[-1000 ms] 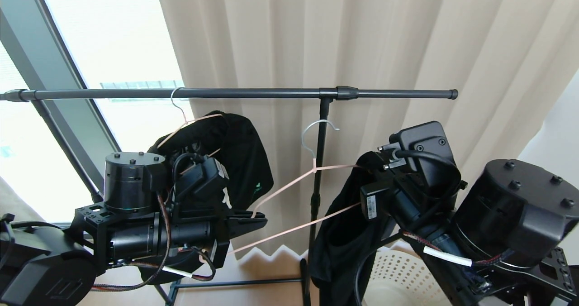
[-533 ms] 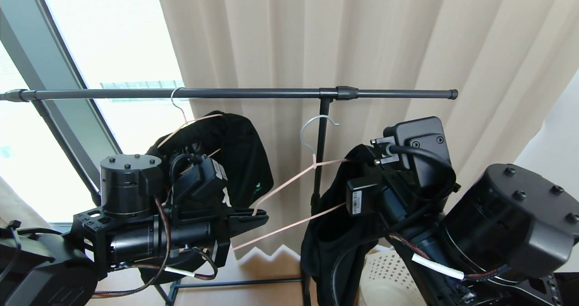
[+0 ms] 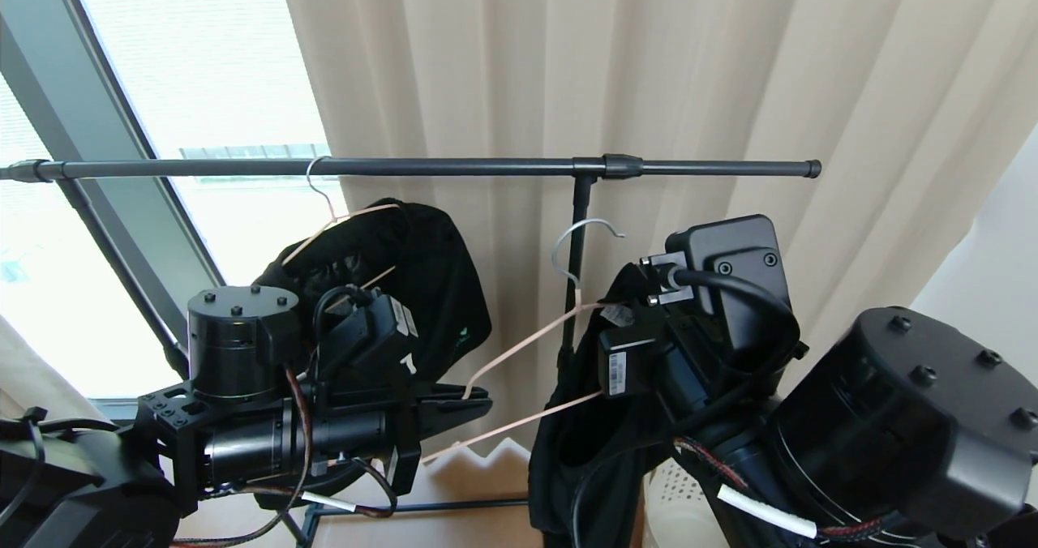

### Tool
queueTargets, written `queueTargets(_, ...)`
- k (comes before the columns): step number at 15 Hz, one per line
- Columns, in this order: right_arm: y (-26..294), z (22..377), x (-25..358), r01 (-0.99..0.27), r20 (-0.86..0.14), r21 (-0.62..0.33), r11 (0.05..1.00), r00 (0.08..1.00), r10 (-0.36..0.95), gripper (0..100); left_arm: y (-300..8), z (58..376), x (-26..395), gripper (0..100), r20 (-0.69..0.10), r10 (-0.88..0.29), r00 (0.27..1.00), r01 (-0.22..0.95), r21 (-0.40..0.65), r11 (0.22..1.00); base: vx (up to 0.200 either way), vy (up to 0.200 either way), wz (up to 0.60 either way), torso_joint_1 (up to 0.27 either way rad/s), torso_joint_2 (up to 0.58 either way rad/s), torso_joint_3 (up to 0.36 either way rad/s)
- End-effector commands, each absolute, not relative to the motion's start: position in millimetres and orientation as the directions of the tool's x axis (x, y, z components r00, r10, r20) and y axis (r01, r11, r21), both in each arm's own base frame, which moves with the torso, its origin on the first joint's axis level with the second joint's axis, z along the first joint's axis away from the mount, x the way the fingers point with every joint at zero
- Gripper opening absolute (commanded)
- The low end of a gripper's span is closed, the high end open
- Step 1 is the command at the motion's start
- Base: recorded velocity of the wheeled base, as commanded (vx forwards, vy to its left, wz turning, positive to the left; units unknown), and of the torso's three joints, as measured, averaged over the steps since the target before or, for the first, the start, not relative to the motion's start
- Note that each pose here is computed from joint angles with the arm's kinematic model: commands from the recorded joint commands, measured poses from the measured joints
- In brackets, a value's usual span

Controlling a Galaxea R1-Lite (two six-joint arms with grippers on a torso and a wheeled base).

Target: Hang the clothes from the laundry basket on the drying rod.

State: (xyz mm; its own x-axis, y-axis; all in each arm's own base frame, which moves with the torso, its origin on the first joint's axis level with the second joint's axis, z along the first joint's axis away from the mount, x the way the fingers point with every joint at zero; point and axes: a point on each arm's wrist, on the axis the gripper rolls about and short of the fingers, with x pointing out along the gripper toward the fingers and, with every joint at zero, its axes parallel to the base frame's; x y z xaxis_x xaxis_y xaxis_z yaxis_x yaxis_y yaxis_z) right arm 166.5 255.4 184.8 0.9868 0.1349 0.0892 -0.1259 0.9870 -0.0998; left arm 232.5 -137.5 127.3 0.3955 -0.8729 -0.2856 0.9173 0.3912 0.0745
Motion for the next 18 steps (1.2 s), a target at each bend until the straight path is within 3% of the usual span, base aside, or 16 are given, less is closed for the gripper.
queueTargets(1, 260.1, 185.7, 158.7, -0.15, 0.091, -0.096, 0.984, 0.983, 0.159, 0, -138.1, 126.9, 232.9, 0, -0.286, -0.874, 0.394, 0.918, 0.074, 0.39, 0.0, 0.0, 0.0, 0.0, 0.0, 0.0)
queueTargets(7, 256.2, 195.6, 159.1, -0.119, 0.11, -0.064, 0.991, 0.986, 0.126, 0, -137.6, 128.8, 231.9, 0, -0.275, -0.876, 0.397, 0.917, 0.083, 0.39, 0.0, 0.0, 0.0, 0.0, 0.0, 0.0)
queueTargets(8, 251.3, 198.0, 163.2, -0.099, 0.114, -0.059, 0.993, 0.988, 0.105, 100, -136.8, 127.3, 230.5, 0, -0.274, -0.876, 0.398, 0.917, 0.084, 0.39, 0.0, 0.0, 0.0, 0.0, 0.0, 0.0)
queueTargets(12, 228.2, 215.0, 180.2, -0.008, 0.146, -0.019, 1.0, 0.989, 0.011, 100, -135.7, 127.0, 228.4, 0, -0.255, -0.878, 0.405, 0.914, 0.1, 0.393, 0.0, 0.0, 0.0, 0.0, 0.0, 0.0)
queueTargets(18, 229.1, 213.9, 180.2, -0.01, 0.144, -0.023, 1.0, 0.99, 0.013, 100, -137.4, 133.2, 222.2, 0, -0.237, -0.888, 0.394, 0.919, 0.112, 0.377, 0.0, 0.0, 0.0, 0.0, 0.0, 0.0)
